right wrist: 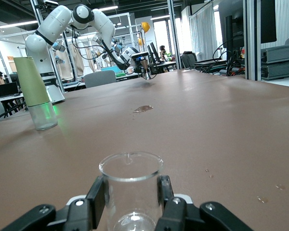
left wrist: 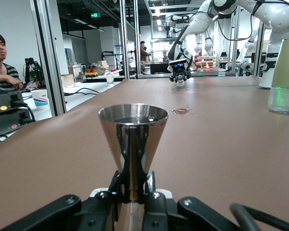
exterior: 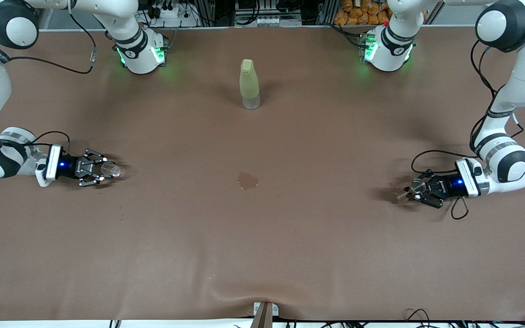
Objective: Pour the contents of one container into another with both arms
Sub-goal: 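Lower the beaker with the right gripper while the left gripper lowers the jigger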
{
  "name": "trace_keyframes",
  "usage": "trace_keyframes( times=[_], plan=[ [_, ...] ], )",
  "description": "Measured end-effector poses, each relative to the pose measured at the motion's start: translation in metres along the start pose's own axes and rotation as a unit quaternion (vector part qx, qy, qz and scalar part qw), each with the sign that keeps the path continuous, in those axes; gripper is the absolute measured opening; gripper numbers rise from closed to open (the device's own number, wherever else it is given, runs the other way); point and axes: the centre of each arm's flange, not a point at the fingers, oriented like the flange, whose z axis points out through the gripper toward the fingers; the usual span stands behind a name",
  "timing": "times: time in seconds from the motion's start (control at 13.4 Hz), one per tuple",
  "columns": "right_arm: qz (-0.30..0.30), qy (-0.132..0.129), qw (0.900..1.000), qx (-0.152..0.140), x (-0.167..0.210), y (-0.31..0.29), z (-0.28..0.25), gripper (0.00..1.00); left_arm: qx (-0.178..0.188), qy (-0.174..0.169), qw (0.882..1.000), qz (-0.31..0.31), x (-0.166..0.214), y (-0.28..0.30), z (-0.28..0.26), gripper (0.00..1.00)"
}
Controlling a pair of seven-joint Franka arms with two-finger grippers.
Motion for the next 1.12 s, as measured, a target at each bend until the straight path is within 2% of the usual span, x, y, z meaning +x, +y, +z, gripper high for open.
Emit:
trace_keyframes(
  times=[0.45, 0.67, 0.9, 0.97, 1.12],
  plan=[
    [0.001, 0.001, 1.000, 0.001, -0.003, 0.000, 0.001, 0.52, -0.002, 0.005, 1.000, 0.009, -0.022, 0.014, 0.003, 0.21],
    [-0.003, -0.002, 1.000, -0.001, 0.000, 0.003, -0.003, 0.77, -0.004, 0.005, 1.000, 0.007, -0.028, 0.017, 0.003, 0.21],
    [-0.005, -0.006, 1.000, -0.006, 0.003, 0.006, -0.011, 0.82, -0.003, 0.000, 1.000, 0.005, -0.031, 0.019, -0.002, 0.21],
    [0.006, -0.009, 1.000, -0.010, 0.007, 0.010, -0.017, 0.87, -0.003, 0.000, 1.000, 0.005, -0.031, 0.019, -0.003, 0.21],
    [0.053, -0.009, 0.999, -0.008, 0.017, 0.016, -0.030, 0.87, -0.003, 0.001, 1.000, 0.003, -0.033, 0.020, -0.002, 0.21]
  ],
)
